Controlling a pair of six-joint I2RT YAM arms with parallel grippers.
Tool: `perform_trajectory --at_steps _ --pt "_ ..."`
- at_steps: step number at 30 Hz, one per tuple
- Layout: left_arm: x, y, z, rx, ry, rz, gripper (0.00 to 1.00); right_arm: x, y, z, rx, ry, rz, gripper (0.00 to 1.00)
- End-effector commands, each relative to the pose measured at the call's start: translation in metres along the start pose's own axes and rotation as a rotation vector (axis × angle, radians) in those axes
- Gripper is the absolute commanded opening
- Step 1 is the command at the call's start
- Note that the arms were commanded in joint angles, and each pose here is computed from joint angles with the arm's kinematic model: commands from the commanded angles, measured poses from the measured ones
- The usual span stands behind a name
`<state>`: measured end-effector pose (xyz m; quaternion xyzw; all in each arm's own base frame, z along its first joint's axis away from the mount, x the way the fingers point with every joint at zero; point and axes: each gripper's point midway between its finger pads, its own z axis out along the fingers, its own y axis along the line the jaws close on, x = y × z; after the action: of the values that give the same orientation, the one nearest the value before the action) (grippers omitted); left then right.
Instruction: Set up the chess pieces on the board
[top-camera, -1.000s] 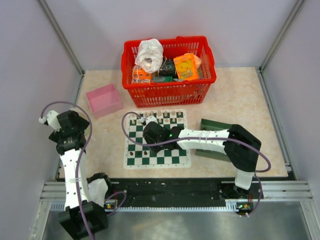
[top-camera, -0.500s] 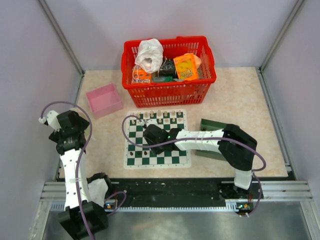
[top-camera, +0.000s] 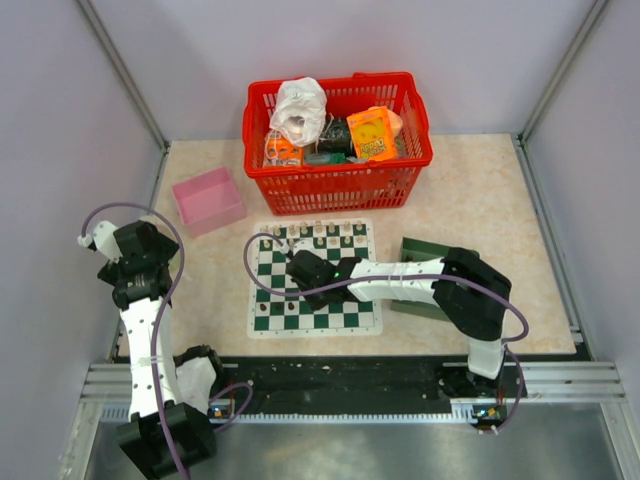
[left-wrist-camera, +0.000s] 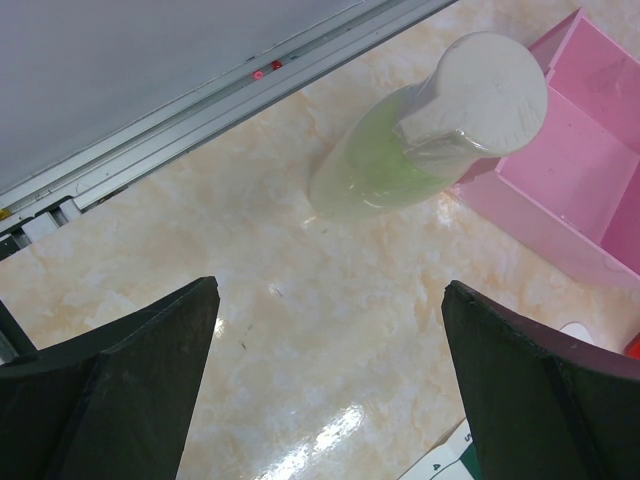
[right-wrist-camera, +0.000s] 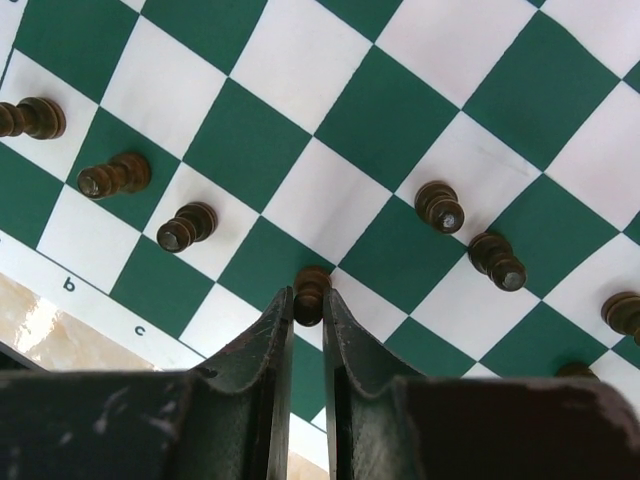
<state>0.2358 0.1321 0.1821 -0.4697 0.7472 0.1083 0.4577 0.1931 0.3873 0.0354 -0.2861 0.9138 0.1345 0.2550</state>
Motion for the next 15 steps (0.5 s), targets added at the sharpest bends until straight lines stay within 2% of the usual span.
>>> perform_trajectory --at_steps 1,15 --pt "-0.006 -0.002 -0.001 0.013 -0.025 -0.019 0.99 -0.021 0.01 -0.013 -0.033 -0.056 -0.003 0.12" --pt "-0.005 -0.003 0.0 0.015 -0.022 -0.021 0.99 -0.027 0.026 -0.017 -0.064 -0.088 -0.009 0.13"
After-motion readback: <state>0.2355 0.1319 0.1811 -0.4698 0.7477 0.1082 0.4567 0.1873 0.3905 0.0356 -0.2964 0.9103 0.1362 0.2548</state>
